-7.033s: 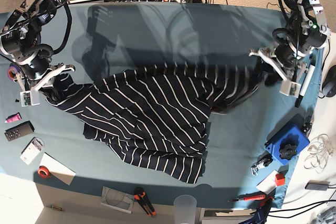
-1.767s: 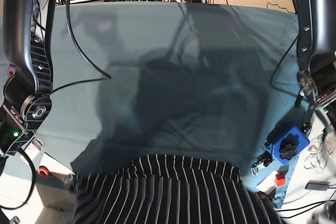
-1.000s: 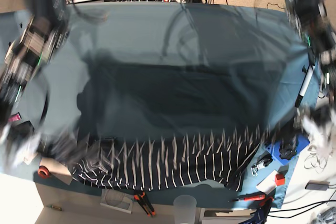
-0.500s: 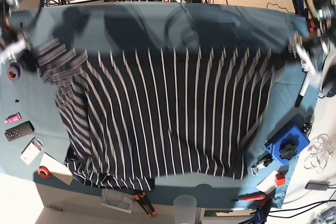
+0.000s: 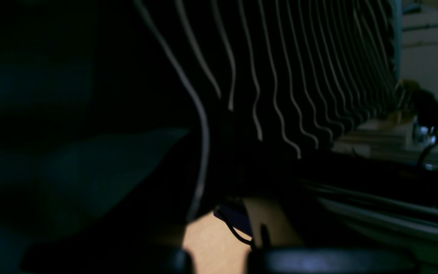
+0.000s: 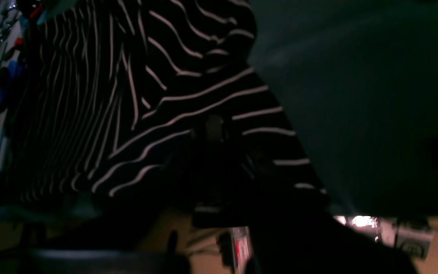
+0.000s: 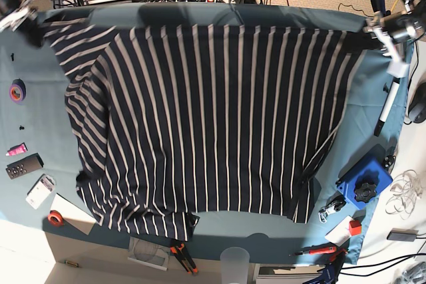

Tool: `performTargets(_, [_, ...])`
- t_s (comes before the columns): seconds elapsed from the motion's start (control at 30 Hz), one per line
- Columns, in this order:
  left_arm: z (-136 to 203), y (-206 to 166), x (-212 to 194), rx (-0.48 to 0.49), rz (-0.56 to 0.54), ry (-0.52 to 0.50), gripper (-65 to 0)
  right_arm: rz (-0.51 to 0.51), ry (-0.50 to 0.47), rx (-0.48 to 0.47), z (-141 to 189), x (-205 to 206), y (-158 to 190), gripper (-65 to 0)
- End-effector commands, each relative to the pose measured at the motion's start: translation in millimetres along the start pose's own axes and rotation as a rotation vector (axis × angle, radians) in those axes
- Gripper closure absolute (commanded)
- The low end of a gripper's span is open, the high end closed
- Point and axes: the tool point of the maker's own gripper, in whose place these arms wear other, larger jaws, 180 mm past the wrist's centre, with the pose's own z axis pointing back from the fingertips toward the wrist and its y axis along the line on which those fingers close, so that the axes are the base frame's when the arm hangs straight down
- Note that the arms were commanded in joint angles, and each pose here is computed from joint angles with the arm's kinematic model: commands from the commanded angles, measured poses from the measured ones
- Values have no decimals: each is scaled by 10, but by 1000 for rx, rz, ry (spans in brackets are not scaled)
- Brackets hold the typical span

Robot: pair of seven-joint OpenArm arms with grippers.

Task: Layout the t-shirt on the table in an organized manner, then fold the t-shirt properly
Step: 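Lay the shirt flat on the table by lowering both grippers, then grasp the shirt shoulder with the right gripper and drag it outward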

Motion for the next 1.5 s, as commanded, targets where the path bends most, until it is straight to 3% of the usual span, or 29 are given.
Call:
performTargets(0.0, [160, 51, 117, 33, -22, -37, 0, 23, -32, -5, 75, 106, 4, 0])
performTargets(0.2, [542, 170, 297, 88, 1, -175, 0, -9, -6, -15, 113, -57, -9, 0])
performTargets(0.7, [536, 160, 306, 85, -26, -176, 0, -2, -33, 11, 22, 29, 46, 0])
performTargets(0.93, [537, 161, 305, 85, -26, -175, 0, 3, -86, 115, -161, 186, 263, 0])
performTargets(1.03, [548, 163, 317, 87, -31, -174, 0, 17, -34, 169, -311, 112, 395, -128])
performTargets(1.1, [576, 168, 342, 94, -59, -169, 0, 25, 18, 218, -438, 12, 520, -177])
performTargets(1.33, [807, 209, 627, 154, -175, -145, 0, 18, 157, 362, -740, -372, 927, -174])
performTargets(1.47, [904, 201, 861, 185, -237, -148, 0, 8, 220, 348, -831, -622, 973, -174])
